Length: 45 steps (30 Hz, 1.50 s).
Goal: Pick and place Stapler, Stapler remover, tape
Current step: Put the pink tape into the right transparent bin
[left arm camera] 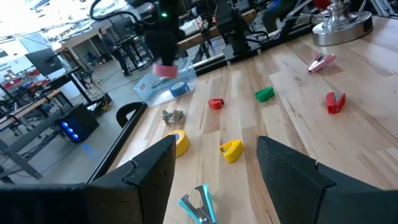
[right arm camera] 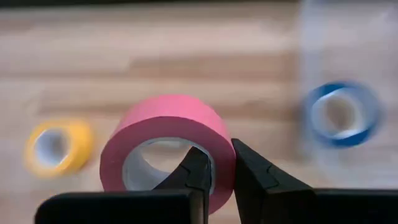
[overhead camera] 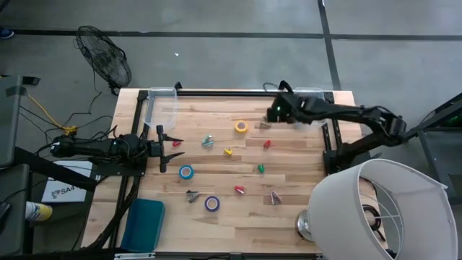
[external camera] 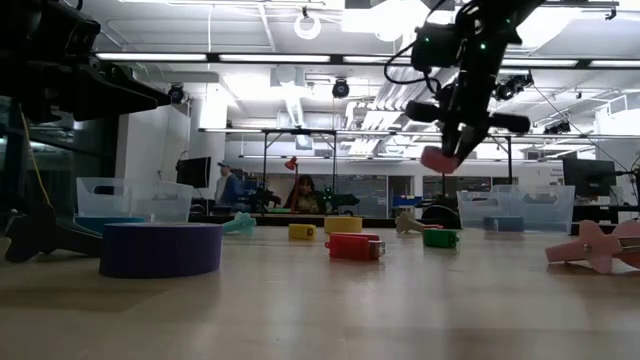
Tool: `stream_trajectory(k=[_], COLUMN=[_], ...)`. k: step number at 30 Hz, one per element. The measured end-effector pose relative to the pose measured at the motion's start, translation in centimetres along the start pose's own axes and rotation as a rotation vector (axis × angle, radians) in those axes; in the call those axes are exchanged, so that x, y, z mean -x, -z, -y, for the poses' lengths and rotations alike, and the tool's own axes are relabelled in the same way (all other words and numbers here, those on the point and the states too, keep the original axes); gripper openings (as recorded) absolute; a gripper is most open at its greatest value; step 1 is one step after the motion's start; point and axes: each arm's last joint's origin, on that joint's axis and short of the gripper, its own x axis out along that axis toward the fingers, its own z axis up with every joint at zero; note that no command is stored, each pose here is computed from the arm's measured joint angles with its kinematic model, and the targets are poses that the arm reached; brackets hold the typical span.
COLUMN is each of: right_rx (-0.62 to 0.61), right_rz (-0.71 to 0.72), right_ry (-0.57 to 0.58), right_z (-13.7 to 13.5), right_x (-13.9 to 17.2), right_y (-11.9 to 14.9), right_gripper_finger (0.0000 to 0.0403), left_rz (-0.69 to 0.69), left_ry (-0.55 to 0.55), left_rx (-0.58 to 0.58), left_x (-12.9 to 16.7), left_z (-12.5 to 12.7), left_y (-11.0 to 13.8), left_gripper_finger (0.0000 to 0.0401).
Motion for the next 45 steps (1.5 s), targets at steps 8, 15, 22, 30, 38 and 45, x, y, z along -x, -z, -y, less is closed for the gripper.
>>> stream_trajectory(k=[8, 15, 22, 30, 38, 45], right_rx=[-0.129, -0.282, -0.499, -0.689, -0.743, -0.783], right_rz=[0.092, 0.129, 0.148, 0.169, 0.151, 0.079], right_ry=[0.196, 0.316, 0.388, 0.449, 0.462, 0.456], right_z=[2.6, 4.1, 5.0, 5.9, 6.1, 6.3], right_x=[-0.4, -1.5, -2.8, -4.5, -6.4, -8.2], right_y=[-3.1, -4.1, -4.6, -5.4, -5.9, -6.1], right_gripper_finger=[0.0038, 0.0035, 0.0042, 0.0046, 0.0047, 0.0068], left_rz=[0.0, 0.0, 0.0, 0.0, 0.0, 0.0], left_ry=[0.0, 0.0, 0.0, 0.0, 0.0, 0.0], left_rx=[0.0, 0.0, 0.0, 0.0, 0.0, 0.0], left_x=[0.0, 0.0, 0.0, 0.0, 0.0, 0.0], left_z=[0.0, 0.0, 0.0, 0.0, 0.0, 0.0], left_y=[0.0, 0.0, 0.0, 0.0, 0.0, 0.0], left_gripper_finger=[0.0221, 0.0221, 0.0221, 0.0221, 0.0221, 0.0221])
